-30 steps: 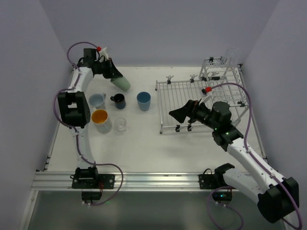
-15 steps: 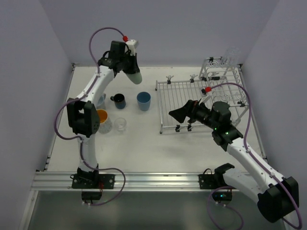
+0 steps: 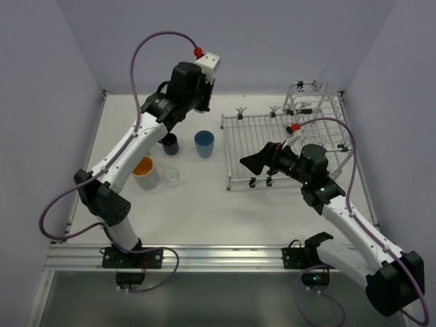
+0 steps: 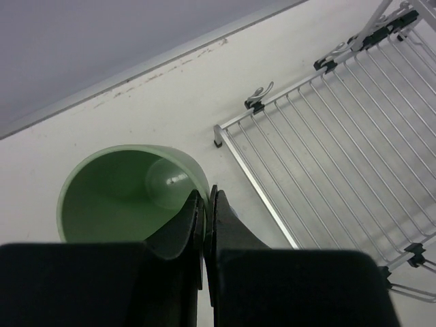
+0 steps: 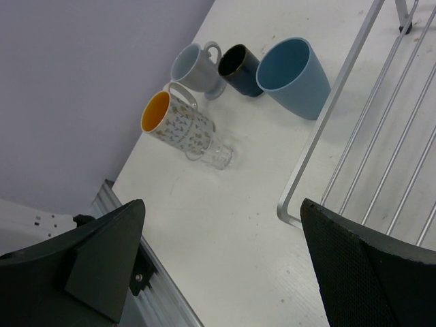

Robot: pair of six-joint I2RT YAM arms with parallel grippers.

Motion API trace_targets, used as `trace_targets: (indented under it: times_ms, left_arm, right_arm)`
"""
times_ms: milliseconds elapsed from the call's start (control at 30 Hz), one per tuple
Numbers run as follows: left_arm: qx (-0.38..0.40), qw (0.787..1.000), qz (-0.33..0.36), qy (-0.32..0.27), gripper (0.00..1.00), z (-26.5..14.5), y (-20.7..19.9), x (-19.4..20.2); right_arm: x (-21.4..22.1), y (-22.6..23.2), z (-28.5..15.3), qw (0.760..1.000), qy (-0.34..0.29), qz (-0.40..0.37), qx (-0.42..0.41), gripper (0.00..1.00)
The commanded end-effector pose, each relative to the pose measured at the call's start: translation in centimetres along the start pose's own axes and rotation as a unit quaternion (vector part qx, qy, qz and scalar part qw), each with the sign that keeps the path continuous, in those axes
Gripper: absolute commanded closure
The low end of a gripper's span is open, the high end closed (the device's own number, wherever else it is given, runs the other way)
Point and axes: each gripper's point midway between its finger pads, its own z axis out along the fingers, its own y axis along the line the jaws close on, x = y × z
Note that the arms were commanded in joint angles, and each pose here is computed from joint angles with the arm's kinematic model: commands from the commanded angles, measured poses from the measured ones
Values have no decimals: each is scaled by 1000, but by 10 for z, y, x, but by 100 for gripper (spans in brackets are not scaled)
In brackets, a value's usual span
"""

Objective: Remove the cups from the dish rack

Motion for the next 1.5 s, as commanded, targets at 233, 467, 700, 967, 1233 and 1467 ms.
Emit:
trace_targets:
  times_ms: [233, 467, 700, 967, 1233, 1467]
  left_arm:
    - [2, 999, 6, 46, 100, -9, -26, 49]
    - [13, 997, 8, 70, 100, 4, -34, 75]
    - [18, 995, 18, 93, 100, 24, -38, 93]
    - [3, 993, 30, 116, 100, 44, -35, 113]
    - [0, 992, 27, 124, 74, 52, -35, 126]
    - [-4, 993, 26, 117, 52, 49, -33, 120]
  right_arm:
    - [-10, 0, -2, 999, -22, -22, 8, 1]
    - [-9, -1, -1, 1000, -19, -21, 7, 1]
    - [-9, 1, -2, 1000, -20, -21, 4, 1]
    - [-9, 3, -3, 1000, -20, -22, 1, 1]
    - [-12, 4, -6, 999, -27, -26, 4, 1]
    - [-16, 3, -9, 999, -36, -33, 13, 1]
